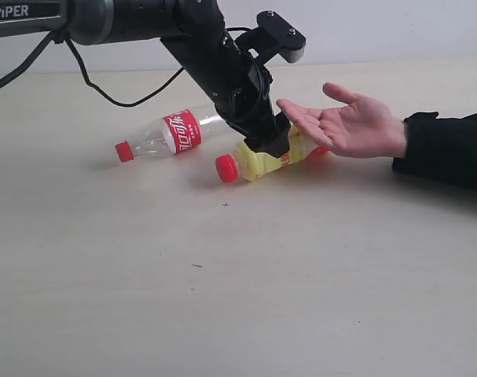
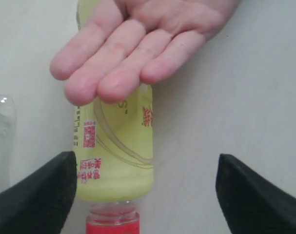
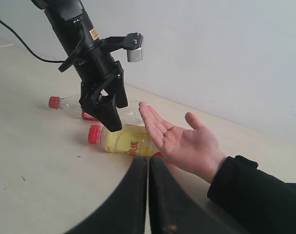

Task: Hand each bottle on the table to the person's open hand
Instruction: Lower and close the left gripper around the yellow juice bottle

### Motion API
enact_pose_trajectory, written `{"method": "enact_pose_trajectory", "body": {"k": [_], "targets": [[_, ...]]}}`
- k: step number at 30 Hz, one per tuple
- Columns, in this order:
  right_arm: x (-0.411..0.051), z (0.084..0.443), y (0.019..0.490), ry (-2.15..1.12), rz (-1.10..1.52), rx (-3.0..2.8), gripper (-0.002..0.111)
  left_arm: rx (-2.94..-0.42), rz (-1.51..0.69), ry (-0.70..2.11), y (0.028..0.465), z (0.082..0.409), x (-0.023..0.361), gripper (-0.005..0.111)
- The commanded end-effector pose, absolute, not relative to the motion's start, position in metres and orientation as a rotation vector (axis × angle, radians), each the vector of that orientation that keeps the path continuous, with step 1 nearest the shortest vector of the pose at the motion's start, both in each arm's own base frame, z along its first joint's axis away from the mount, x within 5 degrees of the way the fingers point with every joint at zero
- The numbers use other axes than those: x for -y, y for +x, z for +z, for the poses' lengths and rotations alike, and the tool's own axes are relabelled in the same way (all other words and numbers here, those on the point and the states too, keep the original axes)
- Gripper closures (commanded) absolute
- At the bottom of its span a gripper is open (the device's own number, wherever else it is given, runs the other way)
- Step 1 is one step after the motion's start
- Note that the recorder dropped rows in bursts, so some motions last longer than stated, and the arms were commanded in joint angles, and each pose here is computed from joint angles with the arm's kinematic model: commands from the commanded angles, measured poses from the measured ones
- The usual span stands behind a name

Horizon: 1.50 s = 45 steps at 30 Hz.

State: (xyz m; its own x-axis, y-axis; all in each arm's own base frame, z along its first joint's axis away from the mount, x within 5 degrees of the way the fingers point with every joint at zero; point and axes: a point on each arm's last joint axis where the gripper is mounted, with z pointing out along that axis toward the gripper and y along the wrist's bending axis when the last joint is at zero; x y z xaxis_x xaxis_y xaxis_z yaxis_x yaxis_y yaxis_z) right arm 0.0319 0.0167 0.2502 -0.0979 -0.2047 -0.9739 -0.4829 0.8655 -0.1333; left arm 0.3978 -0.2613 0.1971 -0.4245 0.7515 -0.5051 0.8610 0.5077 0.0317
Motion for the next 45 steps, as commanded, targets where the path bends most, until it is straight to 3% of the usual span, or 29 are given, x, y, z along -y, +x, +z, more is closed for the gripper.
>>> {"method": "enact_pose_trajectory", "body": {"k": [1,12,18,35,45], "targets": [[-0.017,0.250,0.032,-0.532,0.262,-1.669,0.106,-2.274,-0.321,1.325,0.396,0.201,0.266,0.031],[-0.017,0.250,0.032,-0.532,0.262,-1.669,0.106,-2.265,-0.146,1.329,0.407,0.171,0.271,0.031],[-0.017,0.250,0.032,-0.532,0.262,-1.669,0.106,-2.215,-0.133,1.317,0.411,0.170,0.273,0.031],[-0.017,0.250,0.032,-0.532,0.262,-1.669,0.106,-2.239,-0.097,1.400,0.416,0.122,0.274,0.031],[-0.017,0.250,0.032,-0.532,0.262,-1.669,0.106,-2.245,-0.097,1.403,0.416,0.119,0.274,0.031]]}}
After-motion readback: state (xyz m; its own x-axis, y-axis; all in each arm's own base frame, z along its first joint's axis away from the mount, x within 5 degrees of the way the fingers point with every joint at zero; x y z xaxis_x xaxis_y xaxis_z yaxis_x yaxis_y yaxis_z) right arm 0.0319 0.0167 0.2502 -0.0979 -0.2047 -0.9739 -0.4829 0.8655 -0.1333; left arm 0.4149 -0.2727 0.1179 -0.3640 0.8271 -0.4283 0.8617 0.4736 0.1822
